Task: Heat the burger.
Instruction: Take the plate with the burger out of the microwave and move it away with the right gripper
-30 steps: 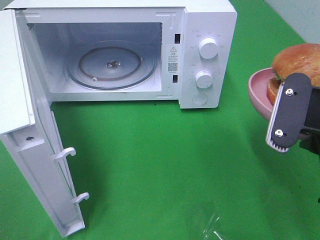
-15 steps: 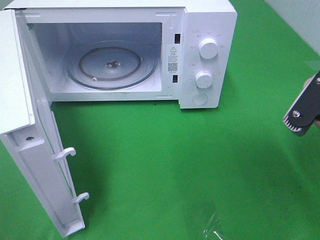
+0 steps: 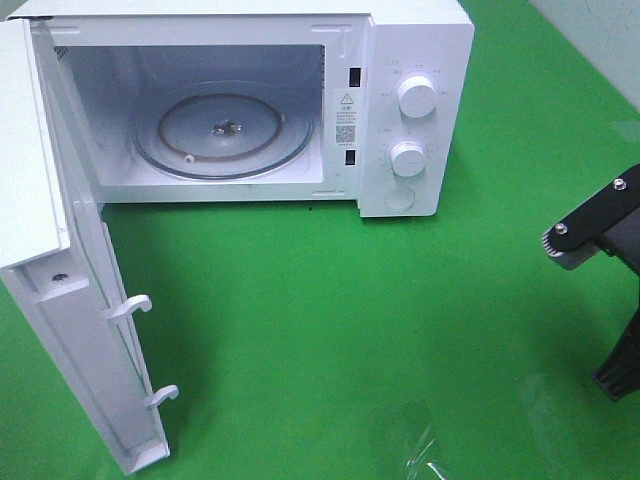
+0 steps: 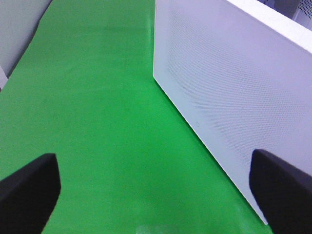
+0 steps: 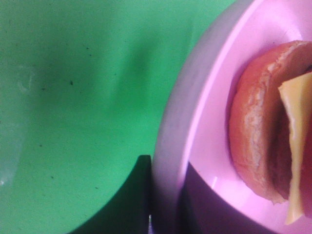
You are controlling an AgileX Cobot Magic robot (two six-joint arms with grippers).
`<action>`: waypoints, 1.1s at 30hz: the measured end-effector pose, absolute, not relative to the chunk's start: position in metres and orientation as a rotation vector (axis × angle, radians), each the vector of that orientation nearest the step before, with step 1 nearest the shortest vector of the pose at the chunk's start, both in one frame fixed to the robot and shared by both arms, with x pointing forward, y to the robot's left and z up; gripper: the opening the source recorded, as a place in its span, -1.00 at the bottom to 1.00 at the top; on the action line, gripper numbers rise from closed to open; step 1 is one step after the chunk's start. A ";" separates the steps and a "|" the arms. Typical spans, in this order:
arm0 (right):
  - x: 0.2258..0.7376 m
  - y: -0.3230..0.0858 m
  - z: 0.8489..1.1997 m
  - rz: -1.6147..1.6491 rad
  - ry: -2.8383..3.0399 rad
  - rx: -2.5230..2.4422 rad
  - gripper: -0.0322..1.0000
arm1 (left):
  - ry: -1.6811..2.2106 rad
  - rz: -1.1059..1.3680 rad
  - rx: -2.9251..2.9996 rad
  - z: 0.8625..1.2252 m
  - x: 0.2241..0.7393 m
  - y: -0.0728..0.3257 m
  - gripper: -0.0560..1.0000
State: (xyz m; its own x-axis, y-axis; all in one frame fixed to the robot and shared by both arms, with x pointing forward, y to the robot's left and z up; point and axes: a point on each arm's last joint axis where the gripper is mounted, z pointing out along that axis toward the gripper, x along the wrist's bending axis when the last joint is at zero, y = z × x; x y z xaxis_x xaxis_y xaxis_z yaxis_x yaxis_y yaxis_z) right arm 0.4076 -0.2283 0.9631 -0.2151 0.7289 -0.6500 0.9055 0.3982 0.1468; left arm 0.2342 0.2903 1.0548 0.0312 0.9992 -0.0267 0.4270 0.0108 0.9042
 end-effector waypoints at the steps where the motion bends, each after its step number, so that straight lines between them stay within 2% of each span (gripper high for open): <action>1: 0.408 -0.228 0.963 -0.349 2.008 1.391 -0.74 | 1.505 0.926 1.527 1.055 0.234 0.290 0.95; 18: 0.431 -0.211 0.909 -0.348 1.934 1.439 -0.74 | 1.505 0.926 1.527 1.055 0.234 0.290 0.95; 33: 0.449 -0.236 0.874 -0.442 1.926 1.571 -0.74 | 1.505 0.926 1.527 1.055 0.234 0.290 0.95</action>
State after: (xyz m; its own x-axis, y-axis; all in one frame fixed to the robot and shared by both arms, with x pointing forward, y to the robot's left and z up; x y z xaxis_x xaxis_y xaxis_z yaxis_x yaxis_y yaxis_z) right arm 0.4491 -0.2357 0.8737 -0.1122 0.7608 -0.6392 0.9633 0.2411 0.1179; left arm 0.2342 0.2903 1.0548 0.0312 0.9992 -0.0267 0.4270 0.0108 0.9042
